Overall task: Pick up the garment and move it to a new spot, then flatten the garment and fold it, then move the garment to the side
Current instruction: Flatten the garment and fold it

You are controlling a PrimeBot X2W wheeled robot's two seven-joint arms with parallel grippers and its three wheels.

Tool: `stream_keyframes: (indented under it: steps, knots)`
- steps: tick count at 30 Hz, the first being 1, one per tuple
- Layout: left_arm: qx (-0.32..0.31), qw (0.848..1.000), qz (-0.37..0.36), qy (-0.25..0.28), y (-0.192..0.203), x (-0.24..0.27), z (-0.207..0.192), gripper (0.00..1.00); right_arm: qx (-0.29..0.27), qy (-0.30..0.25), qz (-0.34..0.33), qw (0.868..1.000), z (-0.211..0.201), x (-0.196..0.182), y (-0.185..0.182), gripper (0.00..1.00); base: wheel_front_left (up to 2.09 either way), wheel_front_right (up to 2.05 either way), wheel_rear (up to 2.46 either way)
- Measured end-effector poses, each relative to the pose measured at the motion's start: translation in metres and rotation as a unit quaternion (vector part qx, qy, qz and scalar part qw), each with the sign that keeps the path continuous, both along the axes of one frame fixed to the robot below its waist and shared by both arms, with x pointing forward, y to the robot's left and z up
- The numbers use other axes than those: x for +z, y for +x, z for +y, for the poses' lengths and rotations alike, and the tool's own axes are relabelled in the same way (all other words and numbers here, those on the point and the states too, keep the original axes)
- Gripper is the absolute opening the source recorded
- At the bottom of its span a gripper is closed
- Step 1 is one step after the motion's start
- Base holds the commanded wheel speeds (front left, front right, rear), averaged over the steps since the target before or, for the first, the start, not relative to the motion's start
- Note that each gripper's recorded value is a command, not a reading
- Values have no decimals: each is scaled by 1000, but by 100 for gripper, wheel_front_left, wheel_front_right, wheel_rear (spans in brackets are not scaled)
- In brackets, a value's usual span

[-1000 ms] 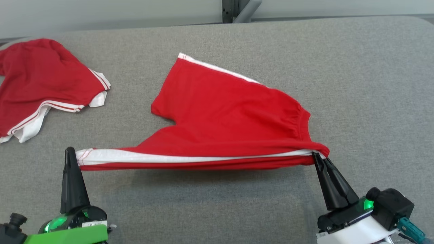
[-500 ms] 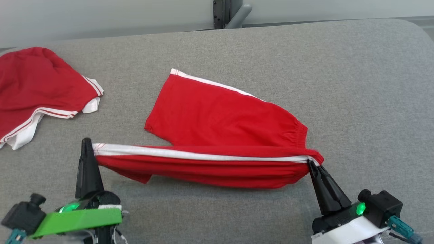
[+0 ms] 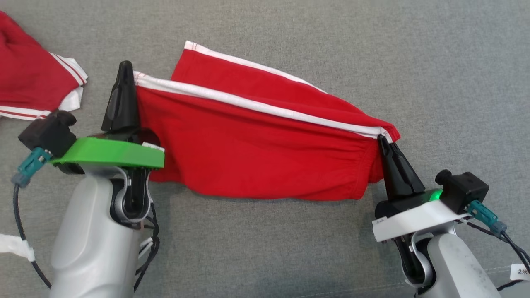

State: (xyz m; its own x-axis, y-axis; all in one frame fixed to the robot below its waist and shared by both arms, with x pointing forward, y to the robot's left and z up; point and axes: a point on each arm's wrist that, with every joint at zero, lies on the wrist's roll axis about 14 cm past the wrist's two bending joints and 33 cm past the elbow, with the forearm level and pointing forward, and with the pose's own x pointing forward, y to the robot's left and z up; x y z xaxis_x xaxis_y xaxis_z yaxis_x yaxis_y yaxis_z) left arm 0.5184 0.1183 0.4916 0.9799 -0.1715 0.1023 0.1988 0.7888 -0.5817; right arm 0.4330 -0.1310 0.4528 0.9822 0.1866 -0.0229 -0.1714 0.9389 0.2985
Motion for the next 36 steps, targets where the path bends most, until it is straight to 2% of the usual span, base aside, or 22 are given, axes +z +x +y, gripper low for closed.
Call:
stream_keyframes:
  steps: [10, 19, 28, 30, 31, 32, 34, 35, 36]
  knots:
    - [-39, 996, 56, 49, 58, -61, -27, 0, -23, -8, 45, 999, -14, -41, 24, 0, 0, 0, 0]
    - [-72, 992, 69, 77, 81, -82, -53, 0, -32, -8, 60, 998, -22, -53, 26, 0, 0, 0, 0]
    - [-101, 984, 75, 123, 85, -90, -66, 0, -30, -14, 59, 998, -23, -52, 31, 0, 0, 0, 0]
    - [-106, 981, 80, 140, 86, -94, -67, 0, -30, -16, 59, 998, -24, -52, 32, 38, 0, 0, 0]
    - [-110, 979, 85, 149, 86, -97, -68, 0, -30, -17, 59, 998, -24, -52, 32, 65, 0, 0, 0]
    - [-113, 977, 87, 159, 86, -98, -68, 0, -29, -17, 58, 998, -24, -51, 32, 100, 0, 0, 0]
    - [-115, 974, 94, 170, 86, -100, -67, 0, -28, -20, 56, 998, -23, -49, 31, 100, 0, 0, 0]
    - [-116, 973, 96, 176, 86, -100, -67, 7, -28, -22, 55, 998, -23, -48, 31, 100, 0, 0, 0]
    - [-118, 972, 98, 181, 85, -100, -67, 22, -28, -22, 52, 998, -23, -46, 31, 100, 0, 0, 0]
